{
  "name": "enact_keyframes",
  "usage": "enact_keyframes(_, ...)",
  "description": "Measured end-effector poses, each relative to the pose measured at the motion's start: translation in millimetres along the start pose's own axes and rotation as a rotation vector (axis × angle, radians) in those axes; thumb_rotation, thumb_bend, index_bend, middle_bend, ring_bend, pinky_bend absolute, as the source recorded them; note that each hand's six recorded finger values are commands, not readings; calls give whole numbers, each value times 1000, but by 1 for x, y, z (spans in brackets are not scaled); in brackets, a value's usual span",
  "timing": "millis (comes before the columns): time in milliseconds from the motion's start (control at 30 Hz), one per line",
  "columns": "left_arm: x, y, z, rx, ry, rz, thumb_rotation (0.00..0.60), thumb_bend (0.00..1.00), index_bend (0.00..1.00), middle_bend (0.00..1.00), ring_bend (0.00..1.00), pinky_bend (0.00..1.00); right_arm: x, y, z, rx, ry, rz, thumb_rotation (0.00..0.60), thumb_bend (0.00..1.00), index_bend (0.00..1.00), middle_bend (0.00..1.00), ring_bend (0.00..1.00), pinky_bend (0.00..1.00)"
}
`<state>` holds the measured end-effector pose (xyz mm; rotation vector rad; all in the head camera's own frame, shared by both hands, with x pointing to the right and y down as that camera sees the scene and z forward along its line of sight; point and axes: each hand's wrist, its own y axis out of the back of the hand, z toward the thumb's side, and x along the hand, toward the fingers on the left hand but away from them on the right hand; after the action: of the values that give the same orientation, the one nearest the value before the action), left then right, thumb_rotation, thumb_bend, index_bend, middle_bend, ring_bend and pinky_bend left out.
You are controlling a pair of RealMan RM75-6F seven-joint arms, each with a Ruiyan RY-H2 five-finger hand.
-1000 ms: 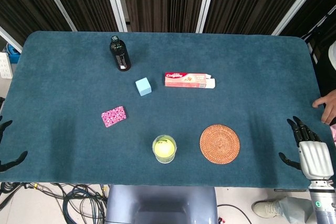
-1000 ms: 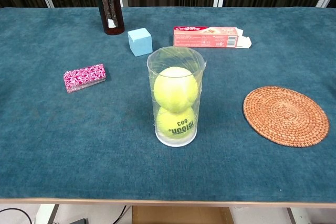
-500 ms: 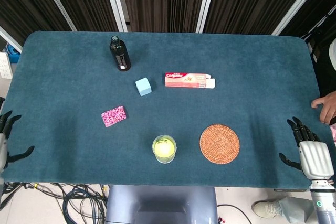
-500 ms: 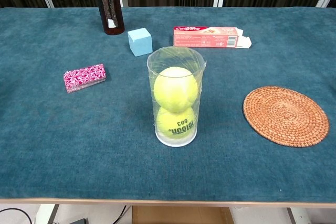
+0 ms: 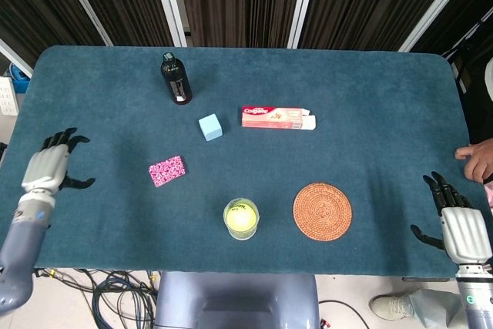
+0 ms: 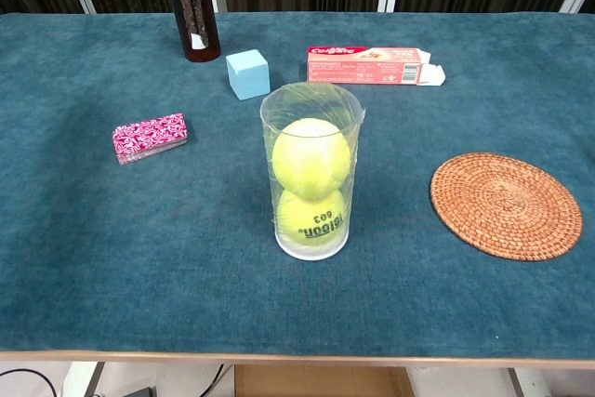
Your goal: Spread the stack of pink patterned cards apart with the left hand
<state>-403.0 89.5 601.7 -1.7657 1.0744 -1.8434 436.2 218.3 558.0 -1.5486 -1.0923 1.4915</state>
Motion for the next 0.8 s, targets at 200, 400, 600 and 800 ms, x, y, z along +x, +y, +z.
enact_keyframes(200, 17, -13, 47, 32, 25, -98, 600, 185, 304, 107, 0, 35, 0, 0, -2, -3, -6, -2, 600, 174, 93, 53, 150, 279)
enact_keyframes(400, 25, -40, 78, 15, 83, -188, 600, 216, 325, 107, 0, 34, -1, 0, -3, -5, -7, 2, 600, 174, 93, 53, 150, 279)
enact_keyframes(600, 33, -50, 94, 3, 132, -186, 600, 216, 335, 108, 0, 35, 0, 2, -7, -13, -18, -5, 600, 174, 93, 53, 150, 279)
enact_keyframes(800, 39, -56, 105, -34, 156, -198, 600, 216, 359, 110, 0, 33, 1, 1, -7, -15, -17, -3, 600, 174, 93, 53, 150, 279)
